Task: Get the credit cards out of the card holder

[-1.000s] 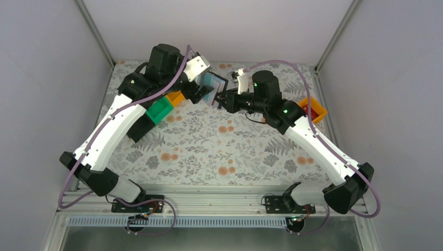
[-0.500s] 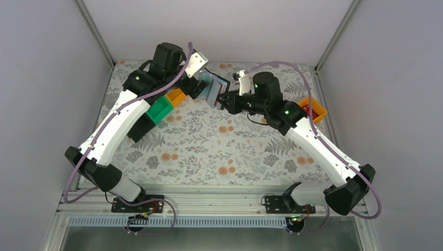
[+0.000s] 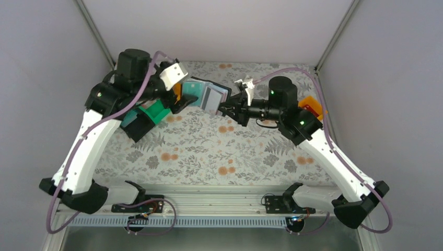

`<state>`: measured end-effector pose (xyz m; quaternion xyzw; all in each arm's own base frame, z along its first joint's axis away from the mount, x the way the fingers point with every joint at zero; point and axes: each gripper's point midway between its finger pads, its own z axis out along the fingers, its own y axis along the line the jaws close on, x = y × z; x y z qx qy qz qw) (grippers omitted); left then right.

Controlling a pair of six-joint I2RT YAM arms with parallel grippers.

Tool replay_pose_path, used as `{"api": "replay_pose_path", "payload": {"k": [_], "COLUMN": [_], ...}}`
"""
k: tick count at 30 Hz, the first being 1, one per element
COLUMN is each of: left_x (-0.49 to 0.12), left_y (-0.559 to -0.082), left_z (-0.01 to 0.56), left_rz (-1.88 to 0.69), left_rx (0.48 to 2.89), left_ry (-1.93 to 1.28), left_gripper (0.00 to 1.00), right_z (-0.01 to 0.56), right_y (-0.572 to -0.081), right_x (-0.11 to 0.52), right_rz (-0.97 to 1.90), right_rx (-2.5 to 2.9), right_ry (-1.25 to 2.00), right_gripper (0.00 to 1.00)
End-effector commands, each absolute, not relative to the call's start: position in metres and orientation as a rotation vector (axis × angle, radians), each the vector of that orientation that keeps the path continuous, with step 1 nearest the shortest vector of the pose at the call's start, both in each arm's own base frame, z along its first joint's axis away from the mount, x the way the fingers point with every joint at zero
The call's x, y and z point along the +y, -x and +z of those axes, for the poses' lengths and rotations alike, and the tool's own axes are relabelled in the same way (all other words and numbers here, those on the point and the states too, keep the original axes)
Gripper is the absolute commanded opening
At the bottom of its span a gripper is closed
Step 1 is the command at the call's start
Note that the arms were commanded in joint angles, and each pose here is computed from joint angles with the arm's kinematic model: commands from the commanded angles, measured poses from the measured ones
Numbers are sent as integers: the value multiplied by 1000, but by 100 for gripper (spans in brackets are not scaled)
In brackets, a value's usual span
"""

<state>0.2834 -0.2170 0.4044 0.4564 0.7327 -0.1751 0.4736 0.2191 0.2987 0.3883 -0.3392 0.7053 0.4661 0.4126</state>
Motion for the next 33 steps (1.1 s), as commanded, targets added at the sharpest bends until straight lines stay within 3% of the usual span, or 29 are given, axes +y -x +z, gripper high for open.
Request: {"api": "replay_pose_path", "payload": {"k": [1, 14, 16, 20, 25, 32, 33], "left_x": [-217, -227, -228, -227, -225, -222, -221], "left_y": [-233, -206, -198, -174, -153, -151, -155], "left_z": [424, 431, 434, 442, 451, 446, 446], "left_rz": [-531, -674, -693, -751, -806, -818, -811], "left_rx": [1647, 1548, 1520, 1444, 1392, 1432, 1450], "left_ry": [-1251, -1336, -1365, -1429, -1461, -1436, -1417], "left_gripper": [100, 99, 87, 45, 4, 2, 2], "right_z": [419, 429, 427, 423, 421, 416, 415], "right_y": [-183, -151, -150, -151, -153, -164, -169], "right_x": [292, 288, 288, 287, 287, 285, 284], "right_rz": [1185, 1243, 1241, 1226, 1210, 1164, 1141], "right_rx": [1535, 1400, 1395, 1402, 1408, 1454, 1470], "right_ry": [1055, 1200, 1213, 1220, 1216, 1150, 1121], "right_gripper": [4, 4, 4, 4, 4, 4, 8]}}
